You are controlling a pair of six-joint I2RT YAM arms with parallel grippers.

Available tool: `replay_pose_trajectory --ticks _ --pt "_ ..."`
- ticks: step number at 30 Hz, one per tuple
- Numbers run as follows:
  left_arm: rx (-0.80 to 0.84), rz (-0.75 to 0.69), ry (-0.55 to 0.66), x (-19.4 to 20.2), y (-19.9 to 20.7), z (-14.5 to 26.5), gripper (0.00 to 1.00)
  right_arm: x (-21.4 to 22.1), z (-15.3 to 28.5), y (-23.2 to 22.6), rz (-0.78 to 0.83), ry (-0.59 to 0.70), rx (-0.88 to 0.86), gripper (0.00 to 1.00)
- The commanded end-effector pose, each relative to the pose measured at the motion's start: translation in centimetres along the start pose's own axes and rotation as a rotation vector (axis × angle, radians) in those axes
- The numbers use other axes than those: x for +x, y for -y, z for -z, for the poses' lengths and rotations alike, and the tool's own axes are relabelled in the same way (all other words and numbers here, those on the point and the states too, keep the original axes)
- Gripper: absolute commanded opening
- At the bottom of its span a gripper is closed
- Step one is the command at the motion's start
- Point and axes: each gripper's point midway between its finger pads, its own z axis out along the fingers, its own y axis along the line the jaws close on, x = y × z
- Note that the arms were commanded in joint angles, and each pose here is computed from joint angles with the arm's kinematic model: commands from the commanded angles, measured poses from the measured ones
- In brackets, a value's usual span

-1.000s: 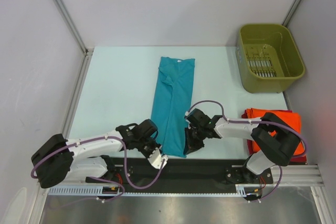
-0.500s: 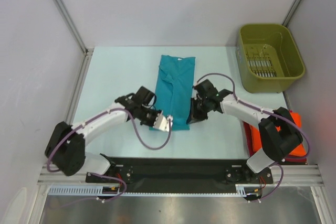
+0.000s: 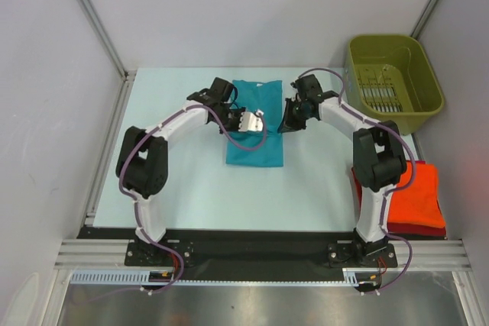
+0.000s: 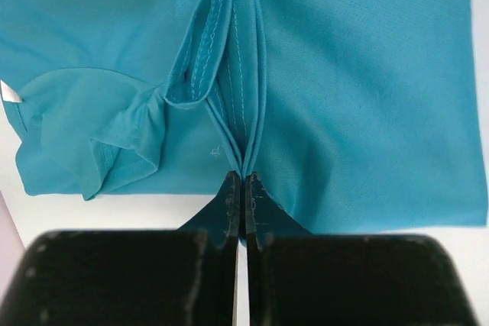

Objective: Fold and stack the t-shirts
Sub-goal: Fold the tshirt

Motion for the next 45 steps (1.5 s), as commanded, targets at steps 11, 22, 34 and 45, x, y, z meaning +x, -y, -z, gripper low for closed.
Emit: replay_pose_trajectory --ticks 11,22,34,45 --pt "-0.195 0.121 -0.005 1.5 -6.7 -2.9 0.13 -5.4 -3.3 2.9 -0.020 0.083 0.057 0.28" --pt "-0.458 0.522 0.121 -1.2 -13.8 5.2 0.59 -9.4 4.5 0.8 0.101 0.308 0.143 0.47" --pt "0.133 0.615 0.176 -4.1 5.3 0.2 0.37 -0.7 -0.3 -5.4 0.032 0.130 -0.140 0.24" --pt "0.085 0.654 -0.001 1.3 7.7 -2.9 0.38 8.9 -2.8 -0.6 -0.064 -0.042 -0.049 0.19"
